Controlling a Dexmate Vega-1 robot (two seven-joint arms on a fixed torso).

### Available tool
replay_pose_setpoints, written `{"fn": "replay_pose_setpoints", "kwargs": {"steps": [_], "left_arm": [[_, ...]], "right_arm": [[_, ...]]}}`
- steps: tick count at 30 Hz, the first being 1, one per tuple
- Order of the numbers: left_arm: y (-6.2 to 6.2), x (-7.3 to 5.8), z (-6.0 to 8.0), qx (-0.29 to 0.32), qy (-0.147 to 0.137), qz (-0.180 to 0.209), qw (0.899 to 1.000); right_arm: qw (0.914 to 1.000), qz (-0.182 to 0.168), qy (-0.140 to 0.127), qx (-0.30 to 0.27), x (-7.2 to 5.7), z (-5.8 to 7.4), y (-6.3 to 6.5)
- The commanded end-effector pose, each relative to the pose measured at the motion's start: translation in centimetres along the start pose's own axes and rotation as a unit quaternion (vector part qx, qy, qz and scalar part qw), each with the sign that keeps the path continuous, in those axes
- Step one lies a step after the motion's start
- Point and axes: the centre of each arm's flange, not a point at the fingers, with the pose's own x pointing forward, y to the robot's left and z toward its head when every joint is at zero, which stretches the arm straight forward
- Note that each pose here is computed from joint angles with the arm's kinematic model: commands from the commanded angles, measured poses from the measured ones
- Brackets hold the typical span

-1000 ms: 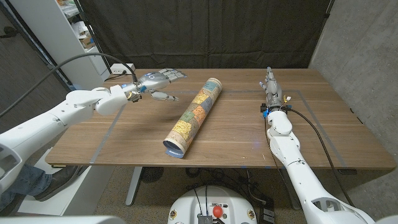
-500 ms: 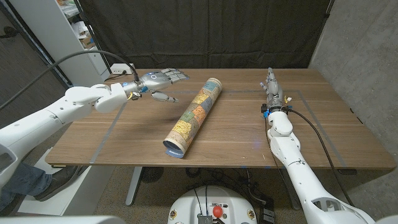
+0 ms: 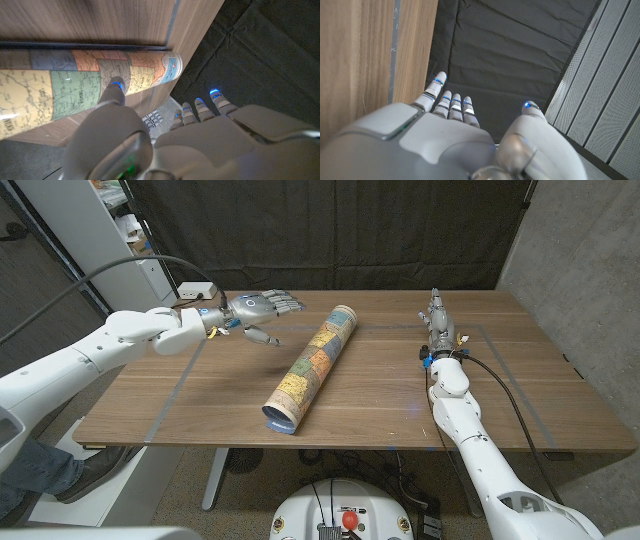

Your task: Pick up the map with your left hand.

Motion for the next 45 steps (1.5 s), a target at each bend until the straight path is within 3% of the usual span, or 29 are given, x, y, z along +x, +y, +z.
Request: {"fn": "replay_pose_setpoints", "kwargs": {"steps": [1, 12, 23, 35, 45], "left_arm": [[1.1, 1.5, 0.0, 0.049, -0.019, -0.018, 0.998], [1.7, 2.9, 0.5, 0.083, -0.037, -0.031, 0.995], [2.4, 3.4, 1.1, 0.114, -0.055, -0.035, 0.991], [3.5, 3.9, 1.4, 0.115, -0.095, -0.008, 0.989], [3.3, 4.8, 2.0, 0.114, -0.129, -0.003, 0.985]], "right_arm": [[0.9999, -0.002, -0.005, 0.01, 0.5, -0.2, 0.0], [0.9998, -0.005, -0.008, 0.016, 0.2, -0.3, -0.2], [0.9997, -0.006, -0.011, 0.021, -0.1, -0.3, -0.1], [0.9996, -0.007, -0.012, 0.024, -0.1, -0.3, -0.1], [0.9993, -0.021, -0.013, 0.027, -0.2, -0.2, -0.8]]}}
